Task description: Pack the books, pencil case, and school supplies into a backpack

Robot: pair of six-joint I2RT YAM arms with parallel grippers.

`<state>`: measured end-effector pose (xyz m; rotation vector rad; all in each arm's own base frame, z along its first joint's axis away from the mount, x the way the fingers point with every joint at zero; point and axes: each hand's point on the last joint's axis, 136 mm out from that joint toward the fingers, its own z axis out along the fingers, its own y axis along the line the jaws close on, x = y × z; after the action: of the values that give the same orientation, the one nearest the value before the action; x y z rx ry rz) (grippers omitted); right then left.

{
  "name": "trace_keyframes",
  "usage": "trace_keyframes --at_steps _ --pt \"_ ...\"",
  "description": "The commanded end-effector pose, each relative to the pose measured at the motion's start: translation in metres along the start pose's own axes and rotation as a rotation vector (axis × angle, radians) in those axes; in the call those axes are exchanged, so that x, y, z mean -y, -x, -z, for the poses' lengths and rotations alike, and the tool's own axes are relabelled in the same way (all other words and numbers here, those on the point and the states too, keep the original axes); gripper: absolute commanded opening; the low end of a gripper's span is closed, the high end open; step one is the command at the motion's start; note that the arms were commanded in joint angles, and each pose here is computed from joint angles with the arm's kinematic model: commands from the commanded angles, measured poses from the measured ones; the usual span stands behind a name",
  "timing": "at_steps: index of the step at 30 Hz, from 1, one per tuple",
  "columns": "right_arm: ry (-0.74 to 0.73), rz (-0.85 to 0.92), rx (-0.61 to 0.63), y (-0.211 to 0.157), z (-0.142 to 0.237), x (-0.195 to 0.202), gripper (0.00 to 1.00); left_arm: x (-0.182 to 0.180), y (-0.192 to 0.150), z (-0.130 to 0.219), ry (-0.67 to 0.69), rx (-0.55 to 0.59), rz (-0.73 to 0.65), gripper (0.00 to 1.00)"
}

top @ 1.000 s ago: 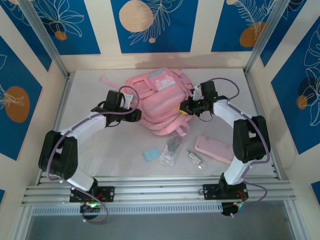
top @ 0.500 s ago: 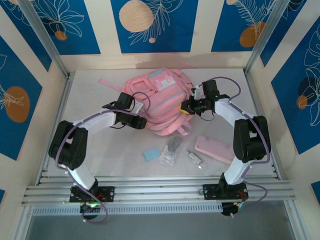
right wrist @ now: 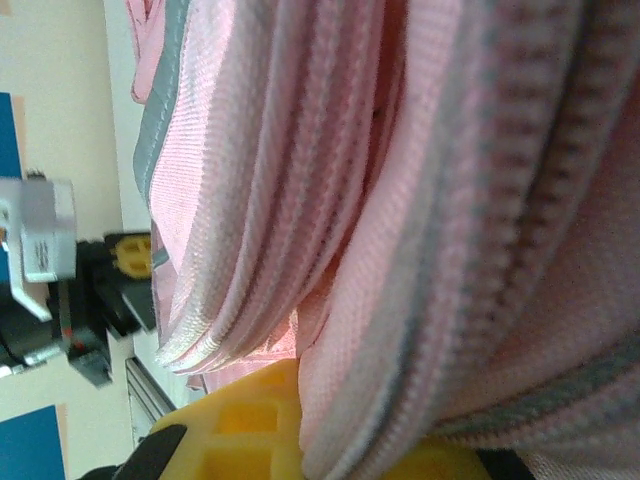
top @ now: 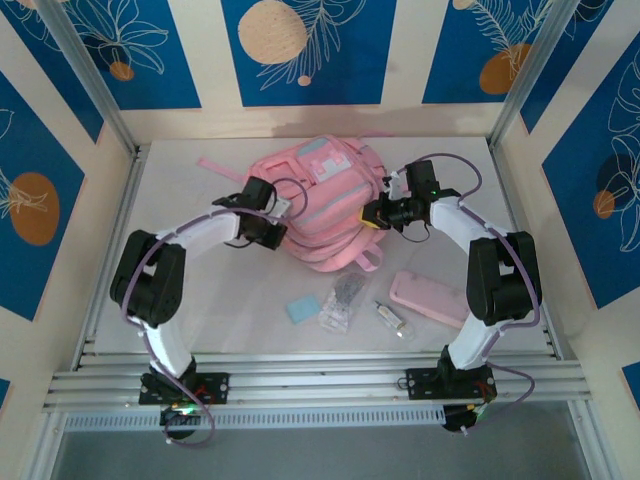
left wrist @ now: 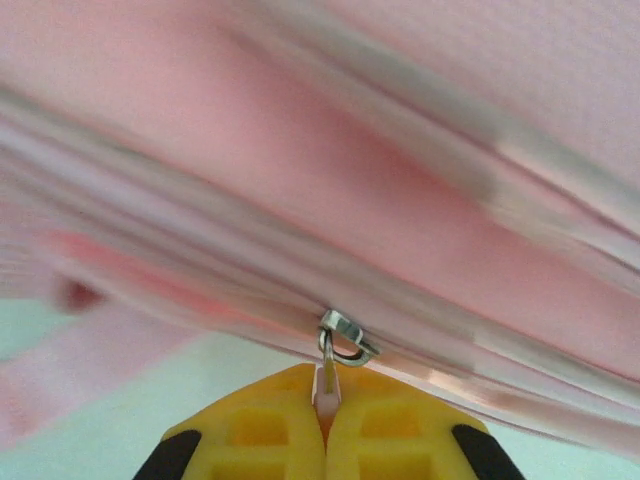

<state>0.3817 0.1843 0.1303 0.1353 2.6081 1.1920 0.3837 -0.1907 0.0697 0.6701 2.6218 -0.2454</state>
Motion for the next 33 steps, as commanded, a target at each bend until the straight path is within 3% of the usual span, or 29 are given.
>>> trace_keyframes --at_steps 1,8,12,14,16,19,20,28,33 --pt "0.044 0.104 0.037 0.011 0.021 -0.02 0.0 -0.077 -0.001 0.011 0.25 -0.055 0.125 0.0" --pt "0.066 0.106 0.042 0.014 0.026 -0.022 0.0 -0.113 0.035 0.022 0.315 0.006 0.249 0.0" --pt "0.125 0.104 0.029 0.01 0.025 -0.036 0.0 -0.097 0.043 0.019 0.213 0.039 0.296 0.18" --pt "0.149 0.104 0.028 0.009 0.027 -0.044 0.04 -0.089 0.042 0.021 0.17 0.057 0.331 0.34" --pt "0.138 0.099 0.041 0.009 0.031 -0.046 0.32 -0.074 0.041 0.026 0.103 0.087 0.359 0.54" --pt "0.06 0.091 0.09 0.013 0.041 -0.039 0.88 -0.049 0.044 0.04 0.032 0.163 0.357 0.88" --pt "0.023 0.088 0.106 0.014 0.045 -0.035 1.0 -0.042 0.046 0.047 0.025 0.192 0.343 0.94" --pt "-0.285 -0.099 0.18 -0.003 0.085 0.024 0.99 0.013 0.061 0.088 -0.007 0.318 0.233 0.95" --pt "-0.424 -0.251 0.186 -0.054 0.106 0.061 0.99 0.045 0.061 0.096 -0.067 0.383 0.238 1.0"
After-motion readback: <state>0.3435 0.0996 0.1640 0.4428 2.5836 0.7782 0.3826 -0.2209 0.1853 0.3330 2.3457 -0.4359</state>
